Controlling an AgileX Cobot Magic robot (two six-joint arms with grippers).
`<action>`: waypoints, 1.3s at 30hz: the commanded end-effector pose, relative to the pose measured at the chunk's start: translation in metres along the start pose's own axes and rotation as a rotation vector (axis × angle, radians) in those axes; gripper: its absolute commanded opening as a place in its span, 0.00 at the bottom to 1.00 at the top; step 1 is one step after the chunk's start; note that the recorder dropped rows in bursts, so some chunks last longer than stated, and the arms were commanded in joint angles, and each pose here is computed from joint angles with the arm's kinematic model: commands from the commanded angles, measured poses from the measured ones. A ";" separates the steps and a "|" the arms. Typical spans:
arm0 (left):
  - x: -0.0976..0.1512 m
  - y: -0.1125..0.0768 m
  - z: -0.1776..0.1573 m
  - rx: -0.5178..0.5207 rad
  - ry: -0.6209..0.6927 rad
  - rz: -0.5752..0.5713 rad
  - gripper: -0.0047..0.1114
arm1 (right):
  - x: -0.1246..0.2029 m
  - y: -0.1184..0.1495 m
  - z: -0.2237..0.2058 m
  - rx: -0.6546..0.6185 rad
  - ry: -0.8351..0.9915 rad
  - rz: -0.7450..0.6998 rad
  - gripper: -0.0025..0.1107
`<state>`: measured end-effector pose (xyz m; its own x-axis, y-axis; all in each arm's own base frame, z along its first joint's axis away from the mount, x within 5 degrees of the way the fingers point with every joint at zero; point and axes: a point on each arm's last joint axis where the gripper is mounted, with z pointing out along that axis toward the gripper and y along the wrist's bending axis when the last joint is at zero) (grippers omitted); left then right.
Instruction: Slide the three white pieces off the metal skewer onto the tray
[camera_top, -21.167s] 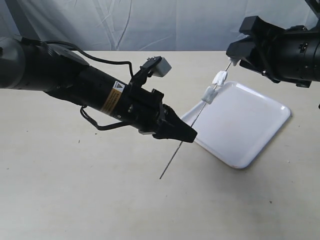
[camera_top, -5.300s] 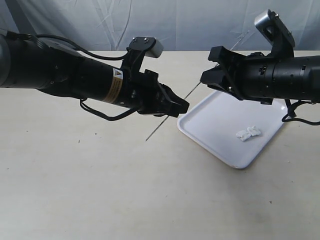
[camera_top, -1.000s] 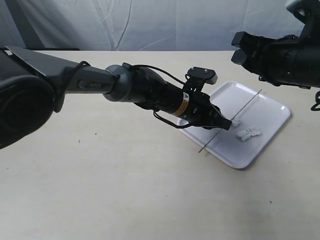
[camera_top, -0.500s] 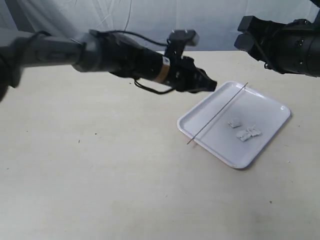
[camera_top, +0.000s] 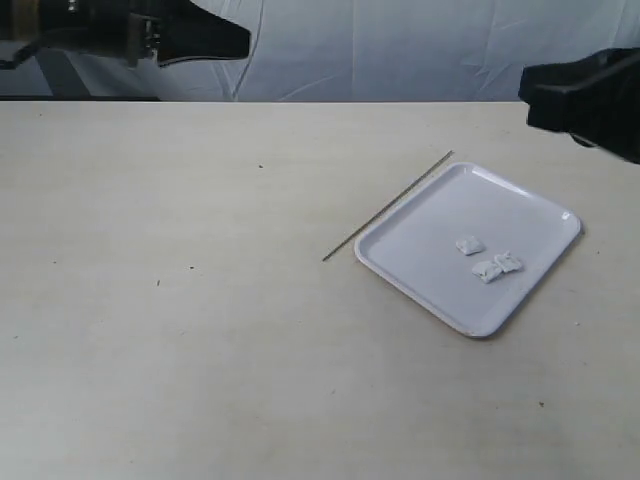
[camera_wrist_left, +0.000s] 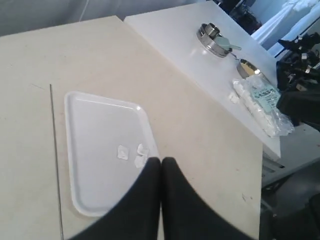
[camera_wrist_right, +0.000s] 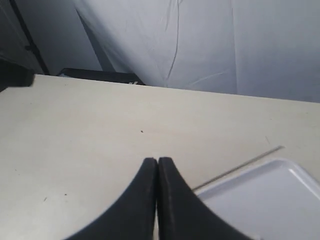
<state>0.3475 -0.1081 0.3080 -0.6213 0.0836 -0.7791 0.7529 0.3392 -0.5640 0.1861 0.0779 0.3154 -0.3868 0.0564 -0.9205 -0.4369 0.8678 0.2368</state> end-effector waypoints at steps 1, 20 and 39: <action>0.027 -0.062 -0.053 -0.070 -0.066 0.201 0.04 | 0.011 0.002 -0.028 0.031 -0.054 -0.106 0.02; 0.223 -0.206 -0.084 -0.157 -0.221 0.307 0.04 | 0.045 0.027 -0.091 -0.119 0.189 -0.213 0.02; 0.212 -0.188 -0.091 -0.348 -0.353 0.199 0.04 | 0.100 -0.019 -0.092 0.270 -0.170 -0.300 0.02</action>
<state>0.0500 -0.0728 0.2726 -0.3450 -0.0900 -0.9343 0.7314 0.5981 -0.3277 0.0818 0.0265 0.2520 -0.1735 -0.1772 -0.9687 -0.3281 0.9379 -0.1128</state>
